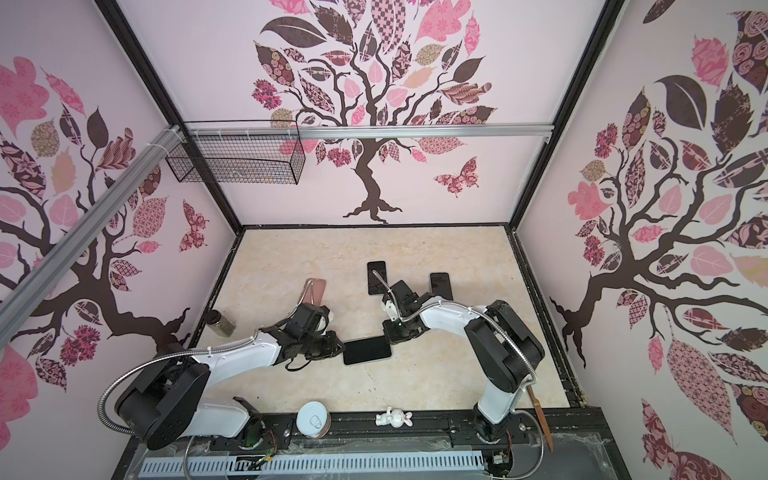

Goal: Put the phone into the phone case
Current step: 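Slide the right gripper along the case edge, pressing it over the phone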

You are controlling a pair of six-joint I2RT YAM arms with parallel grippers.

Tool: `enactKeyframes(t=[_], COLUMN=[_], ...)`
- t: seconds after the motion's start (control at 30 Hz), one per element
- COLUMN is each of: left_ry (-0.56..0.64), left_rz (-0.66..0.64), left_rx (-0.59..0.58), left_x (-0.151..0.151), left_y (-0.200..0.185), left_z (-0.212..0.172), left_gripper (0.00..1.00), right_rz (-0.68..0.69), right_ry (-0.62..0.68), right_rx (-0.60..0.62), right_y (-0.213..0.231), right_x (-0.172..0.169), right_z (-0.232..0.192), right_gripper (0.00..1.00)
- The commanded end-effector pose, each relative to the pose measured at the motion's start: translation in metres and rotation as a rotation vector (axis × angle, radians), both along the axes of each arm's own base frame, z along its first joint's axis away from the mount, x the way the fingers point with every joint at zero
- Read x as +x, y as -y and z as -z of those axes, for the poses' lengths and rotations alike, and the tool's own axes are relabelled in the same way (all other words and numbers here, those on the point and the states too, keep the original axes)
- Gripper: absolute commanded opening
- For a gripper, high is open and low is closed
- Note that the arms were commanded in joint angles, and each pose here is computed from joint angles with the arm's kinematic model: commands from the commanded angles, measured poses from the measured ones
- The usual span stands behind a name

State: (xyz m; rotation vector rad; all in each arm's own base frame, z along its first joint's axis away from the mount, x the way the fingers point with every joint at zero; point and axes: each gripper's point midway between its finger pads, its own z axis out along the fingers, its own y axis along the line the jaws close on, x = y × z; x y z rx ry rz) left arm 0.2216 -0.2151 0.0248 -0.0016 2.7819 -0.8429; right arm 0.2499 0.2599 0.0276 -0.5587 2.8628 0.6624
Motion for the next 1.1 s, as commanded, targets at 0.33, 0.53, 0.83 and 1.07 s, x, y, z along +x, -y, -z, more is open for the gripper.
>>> enactKeyframes(t=[0.33,0.53,0.83,1.07], left_ry=[0.043,0.033,0.028,0.03], left_rz=[0.016,0.017,0.015,0.013], left_rx=[-0.067,-0.072,-0.065,-0.063], left_x=[0.016,0.016,0.014,0.015], left_y=[0.018,0.019,0.018,0.017], left_z=[-0.01,-0.006,-0.002,-0.002], left_gripper=[0.14,0.13,0.12,0.12], right_rz=[-0.014,-0.006,-0.034,-0.058], right_ry=[-0.043,-0.065,-0.058,-0.062], right_rx=[-0.076,-0.137,-0.308,-0.371], right_y=[0.011,0.018,0.028,0.028], right_x=[-0.005,-0.012,-0.024,-0.034], right_z=[0.031,0.047,0.07,0.077], right_gripper=[0.15,0.15,0.16,0.16])
